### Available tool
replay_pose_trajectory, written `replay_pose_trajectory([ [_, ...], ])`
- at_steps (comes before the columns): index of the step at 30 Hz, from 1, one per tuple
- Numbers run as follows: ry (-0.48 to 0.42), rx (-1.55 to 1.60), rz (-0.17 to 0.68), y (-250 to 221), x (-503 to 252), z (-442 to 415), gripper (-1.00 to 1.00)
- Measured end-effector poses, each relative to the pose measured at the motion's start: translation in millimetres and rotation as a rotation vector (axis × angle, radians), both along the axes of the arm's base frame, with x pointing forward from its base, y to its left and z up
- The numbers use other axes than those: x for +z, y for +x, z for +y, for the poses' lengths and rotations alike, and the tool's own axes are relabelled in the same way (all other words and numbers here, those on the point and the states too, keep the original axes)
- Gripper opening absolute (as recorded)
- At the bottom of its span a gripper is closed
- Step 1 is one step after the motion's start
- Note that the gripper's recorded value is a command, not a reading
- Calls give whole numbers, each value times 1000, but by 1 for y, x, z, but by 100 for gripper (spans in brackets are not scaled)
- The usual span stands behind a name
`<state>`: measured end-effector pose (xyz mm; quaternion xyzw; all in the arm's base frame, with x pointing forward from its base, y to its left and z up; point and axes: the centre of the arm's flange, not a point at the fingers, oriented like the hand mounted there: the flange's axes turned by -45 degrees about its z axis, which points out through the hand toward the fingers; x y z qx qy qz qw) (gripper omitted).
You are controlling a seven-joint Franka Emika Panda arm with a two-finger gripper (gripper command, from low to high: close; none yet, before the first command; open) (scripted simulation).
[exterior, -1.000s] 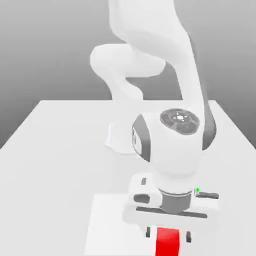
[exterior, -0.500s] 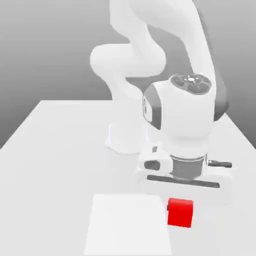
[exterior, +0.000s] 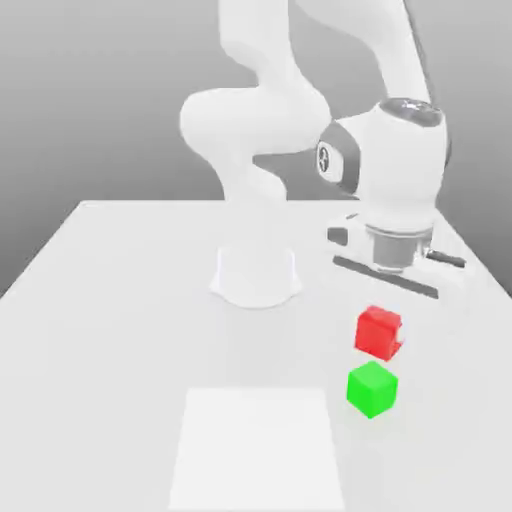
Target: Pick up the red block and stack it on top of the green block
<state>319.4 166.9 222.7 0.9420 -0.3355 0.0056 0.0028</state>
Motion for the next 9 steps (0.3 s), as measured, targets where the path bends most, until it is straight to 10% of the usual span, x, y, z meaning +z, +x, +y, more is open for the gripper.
replay_pose_trajectory([
  [6,6,0,3,-2,-35,-1,-100],
  [7,8,2,5,-4,-40,0,100],
  [9,8,2,5,-4,-40,0,100],
])
